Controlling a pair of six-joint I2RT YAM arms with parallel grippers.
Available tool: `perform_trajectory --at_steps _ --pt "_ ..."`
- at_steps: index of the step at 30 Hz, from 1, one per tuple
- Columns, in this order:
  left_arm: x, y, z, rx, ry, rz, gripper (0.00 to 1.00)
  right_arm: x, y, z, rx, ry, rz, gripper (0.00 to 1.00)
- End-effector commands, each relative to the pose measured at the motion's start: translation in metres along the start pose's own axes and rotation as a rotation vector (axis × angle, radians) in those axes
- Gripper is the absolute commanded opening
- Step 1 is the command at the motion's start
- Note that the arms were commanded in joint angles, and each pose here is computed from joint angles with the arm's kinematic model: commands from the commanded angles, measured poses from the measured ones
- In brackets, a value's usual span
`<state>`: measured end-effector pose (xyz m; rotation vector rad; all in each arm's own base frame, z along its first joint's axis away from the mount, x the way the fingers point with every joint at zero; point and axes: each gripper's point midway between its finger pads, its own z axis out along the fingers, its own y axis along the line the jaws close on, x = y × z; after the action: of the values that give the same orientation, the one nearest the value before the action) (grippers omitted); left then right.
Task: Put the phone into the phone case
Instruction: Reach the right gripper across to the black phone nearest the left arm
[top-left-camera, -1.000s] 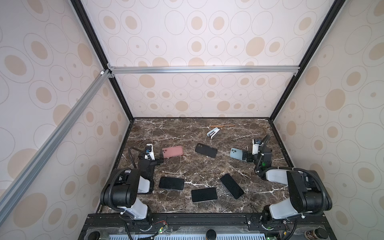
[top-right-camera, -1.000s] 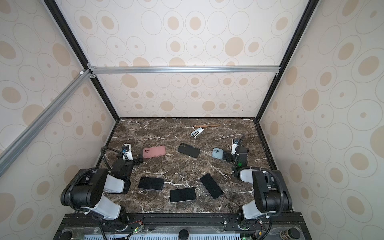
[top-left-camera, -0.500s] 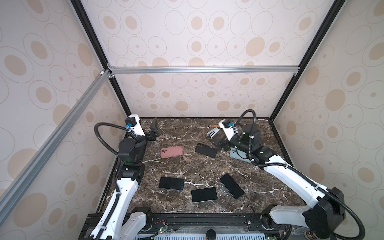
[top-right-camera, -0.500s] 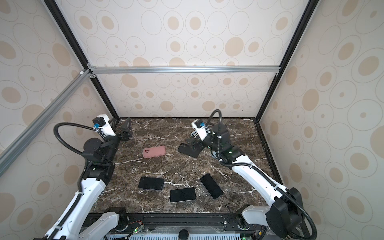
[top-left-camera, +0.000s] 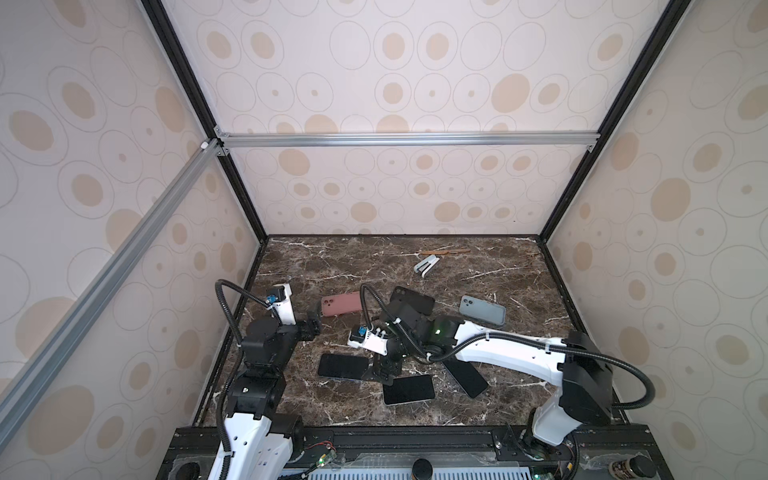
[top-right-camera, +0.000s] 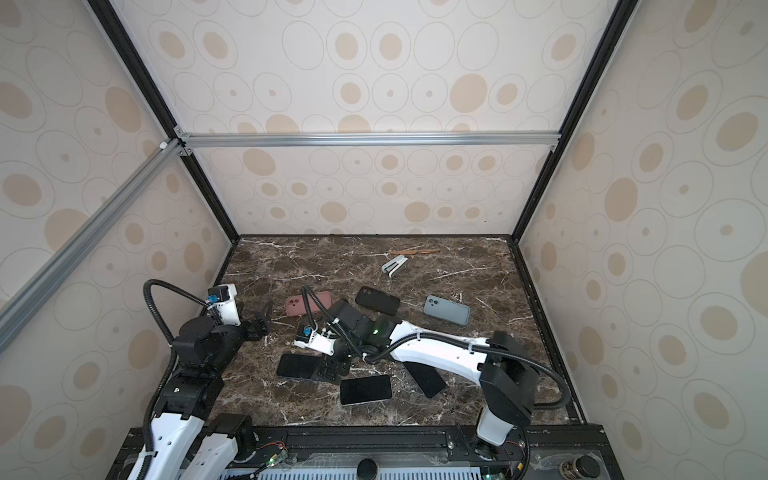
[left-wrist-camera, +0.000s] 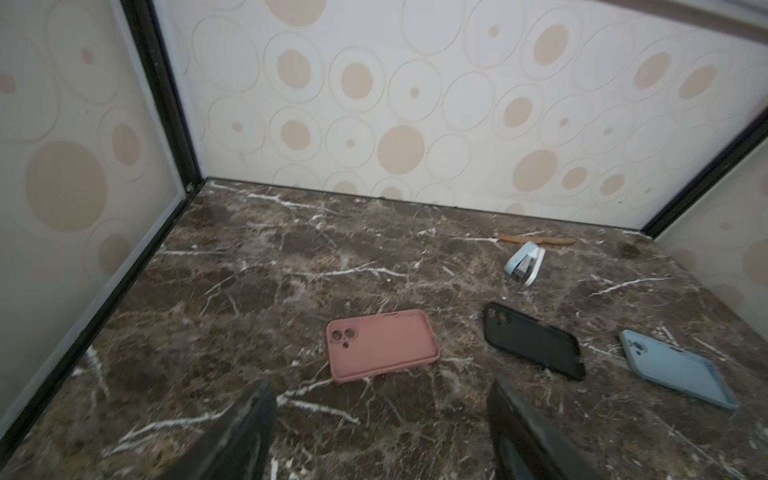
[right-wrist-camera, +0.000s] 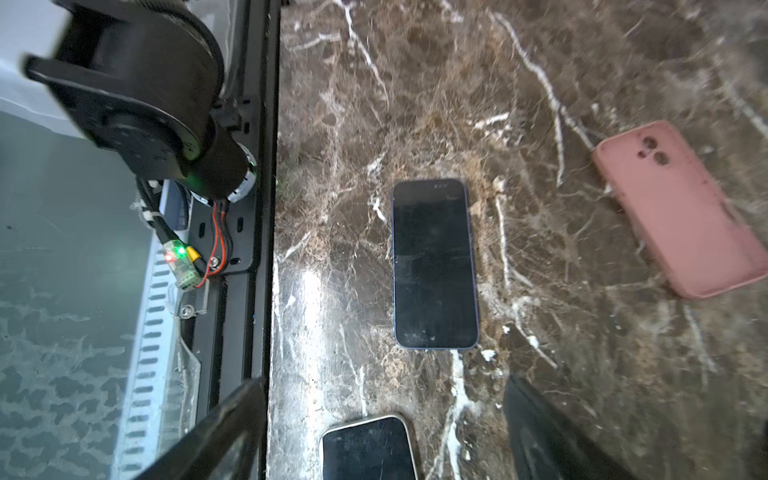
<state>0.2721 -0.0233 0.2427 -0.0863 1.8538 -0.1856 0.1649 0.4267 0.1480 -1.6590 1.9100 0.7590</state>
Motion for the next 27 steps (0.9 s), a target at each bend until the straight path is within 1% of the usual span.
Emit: perform_trajectory --at_steps 1,5,9,12,15,18,24,26,27 --pt "-0.013 0.022 -0.004 -0.127 -0.062 -0.018 0.8 0.005 -0.006 0.022 0.002 0.068 0.047 0.91" --pt "-0.006 0.033 -0.002 -0.193 -0.02 -0.02 0.82 0.02 -0.018 0.05 0.018 0.168 0.076 0.91" --pt "-0.005 0.035 -0.003 -0.199 -0.027 -0.031 0.83 0.032 -0.029 0.073 0.051 0.251 0.089 0.92" --pt "-0.007 0.035 -0.006 -0.203 -0.043 -0.032 0.84 0.037 -0.029 0.087 0.057 0.284 0.063 0.92" --pt "-0.007 0.038 -0.007 -0.219 -0.047 -0.037 0.84 0.04 -0.028 0.096 0.064 0.298 0.024 0.93" --pt "-0.009 0.04 -0.009 -0.23 -0.053 -0.038 0.84 0.047 -0.029 0.103 0.084 0.337 -0.018 0.93" --pt "-0.009 0.041 -0.011 -0.236 -0.062 -0.043 0.84 0.065 -0.028 0.113 0.068 0.423 -0.065 0.93" --pt "-0.01 0.04 -0.01 -0.23 -0.062 -0.043 0.84 0.07 -0.03 0.114 0.075 0.446 -0.076 0.92" --pt "-0.008 0.04 -0.009 -0.229 -0.057 -0.043 0.84 0.073 -0.032 0.115 0.08 0.457 -0.084 0.9"
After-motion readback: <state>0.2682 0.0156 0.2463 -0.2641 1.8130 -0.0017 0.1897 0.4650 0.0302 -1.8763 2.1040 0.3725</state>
